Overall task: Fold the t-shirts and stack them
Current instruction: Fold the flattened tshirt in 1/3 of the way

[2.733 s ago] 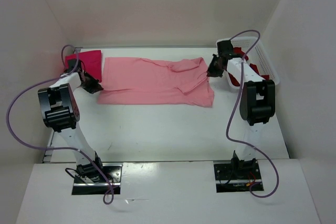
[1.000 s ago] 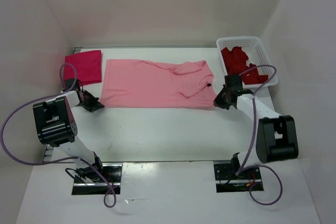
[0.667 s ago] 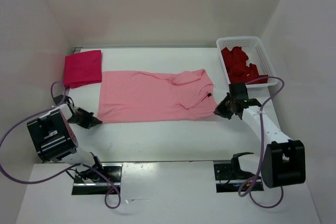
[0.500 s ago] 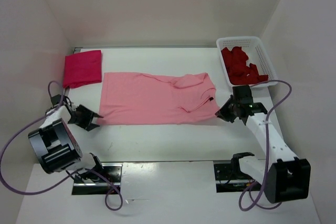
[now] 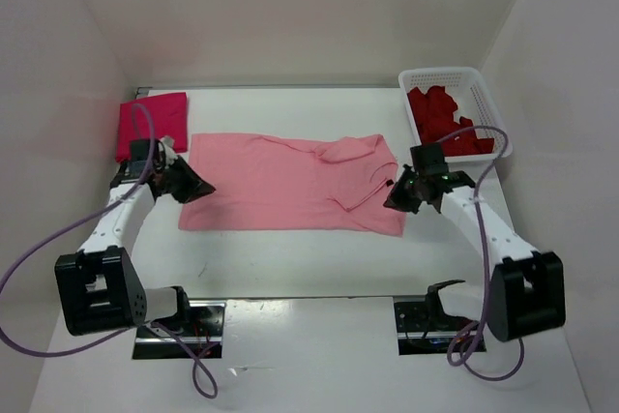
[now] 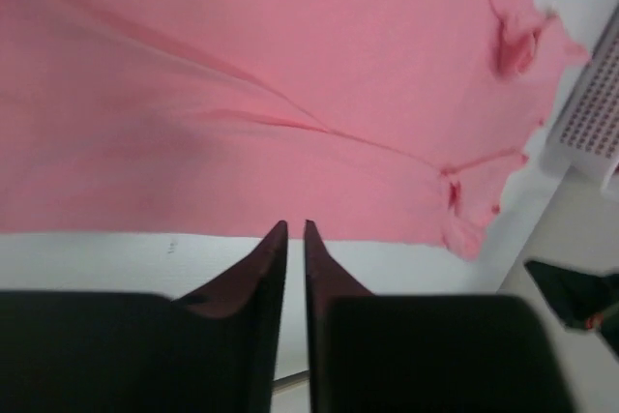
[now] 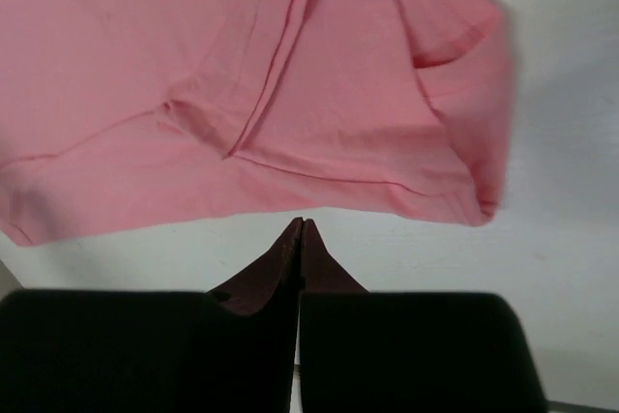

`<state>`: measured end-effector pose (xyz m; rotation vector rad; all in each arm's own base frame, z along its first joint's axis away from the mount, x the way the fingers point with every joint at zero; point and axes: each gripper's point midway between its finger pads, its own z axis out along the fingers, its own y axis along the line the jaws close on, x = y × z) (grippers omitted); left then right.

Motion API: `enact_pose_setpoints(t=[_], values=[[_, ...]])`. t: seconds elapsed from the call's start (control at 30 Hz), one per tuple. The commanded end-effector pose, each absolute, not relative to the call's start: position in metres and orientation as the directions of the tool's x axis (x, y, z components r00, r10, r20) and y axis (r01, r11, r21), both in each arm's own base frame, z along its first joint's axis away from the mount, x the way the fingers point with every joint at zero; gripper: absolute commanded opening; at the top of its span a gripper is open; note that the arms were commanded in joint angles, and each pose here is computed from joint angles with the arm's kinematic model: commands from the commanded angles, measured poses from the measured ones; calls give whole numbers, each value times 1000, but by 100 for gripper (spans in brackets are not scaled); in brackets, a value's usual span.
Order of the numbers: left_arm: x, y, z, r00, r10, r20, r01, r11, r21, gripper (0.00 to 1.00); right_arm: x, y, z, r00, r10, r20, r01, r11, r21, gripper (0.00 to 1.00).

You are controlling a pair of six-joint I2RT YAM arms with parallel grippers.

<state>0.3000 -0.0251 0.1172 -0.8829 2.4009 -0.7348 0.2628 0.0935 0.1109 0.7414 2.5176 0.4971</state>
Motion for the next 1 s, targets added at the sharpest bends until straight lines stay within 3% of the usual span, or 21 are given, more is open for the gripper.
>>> enact_pose_setpoints(t=[0.0,0.03,0.3,0.77,0.97], values=[[315,-58,119,-726,-623,-293,-342,696,-632,13,295,130,112,-781,484,-394,253,823,509,0],[317,-66,116,-741,-601,-298,-324,710,-626,7,297,136,97,-804,467,-370,257,832,492,0],[308,-133,79,-852,-456,-258,-245,781,-574,7,303,198,53,-881,340,-330,167,875,455,0],[281,-128,47,-869,-448,-210,-293,808,-511,10,343,208,34,-866,350,-357,183,886,426,0],[285,-130,62,-862,-444,-245,-269,811,-520,11,435,230,69,-795,407,-450,156,854,496,0]])
